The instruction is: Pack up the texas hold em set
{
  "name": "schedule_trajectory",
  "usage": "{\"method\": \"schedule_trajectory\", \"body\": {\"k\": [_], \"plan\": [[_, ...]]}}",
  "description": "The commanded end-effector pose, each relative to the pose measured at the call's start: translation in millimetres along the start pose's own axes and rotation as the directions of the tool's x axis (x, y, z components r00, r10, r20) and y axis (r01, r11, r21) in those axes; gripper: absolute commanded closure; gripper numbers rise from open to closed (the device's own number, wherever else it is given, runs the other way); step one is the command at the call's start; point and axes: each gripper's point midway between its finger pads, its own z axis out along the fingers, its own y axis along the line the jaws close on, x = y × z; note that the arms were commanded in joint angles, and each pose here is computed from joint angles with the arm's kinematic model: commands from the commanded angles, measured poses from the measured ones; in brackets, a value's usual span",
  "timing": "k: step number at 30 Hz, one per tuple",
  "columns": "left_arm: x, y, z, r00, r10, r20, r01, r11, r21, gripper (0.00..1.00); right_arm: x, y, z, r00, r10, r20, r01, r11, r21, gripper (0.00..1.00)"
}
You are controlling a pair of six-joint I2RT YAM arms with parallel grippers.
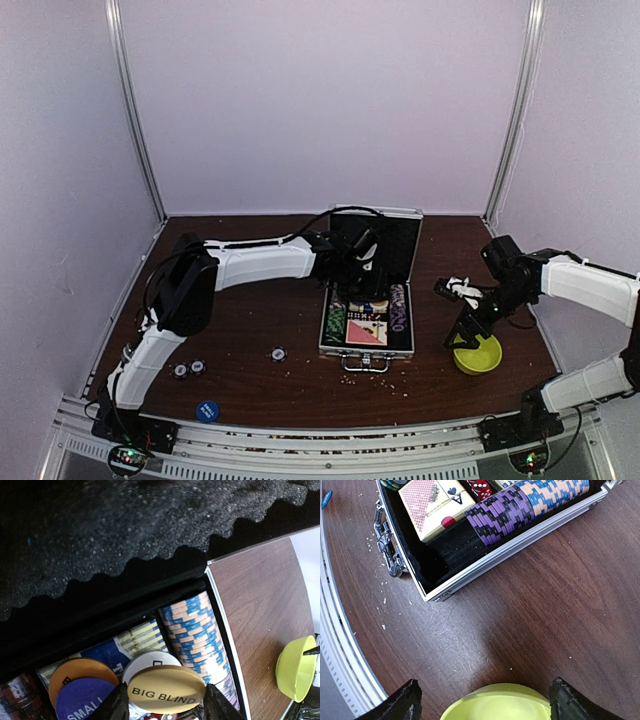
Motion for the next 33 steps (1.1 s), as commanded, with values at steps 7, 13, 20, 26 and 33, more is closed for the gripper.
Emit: {"method": "schedule_trajectory", "body": {"k": [7, 13, 20, 26, 33], "plan": [[-5.7, 14.3, 0.1, 1.0, -0.031, 0.003, 0.031, 0.998, -0.046, 0.44, -4.3, -3.6, -3.5, 1.0, 0.0, 0.007, -0.001, 1.0, 0.012, 0.12], [-14.4, 1.2, -11.9, 1.0, -0.013, 0.027, 0.013, 1.0, -0.009, 0.45, -5.3, -2.8, -4.7, 1.0, -0.002, 0.012, 0.002, 1.0, 0.011, 0.12], [-27.6, -35.4, -47.4, 0.996, 0.039, 0.085, -0.045, 0.997, 0.068, 0.48, -7.1, -2.0, -6.7, 1.0, -0.007, 0.023, 0.006, 1.0, 0.013, 0.12], [-16.2, -40.9, -80.6, 0.996, 0.055, 0.073, -0.06, 0.996, 0.065, 0.48, -9.2, -1.7, -9.6, 0.999, -0.014, 0.033, 0.014, 1.0, 0.02, 0.12], [61.0, -1.2, -118.0, 0.989, 0.113, -0.092, -0.12, 0.99, -0.069, 0.49, -10.3, -0.5, -12.4, 0.999, -0.023, 0.044, 0.022, 0.999, 0.024, 0.12]]}}
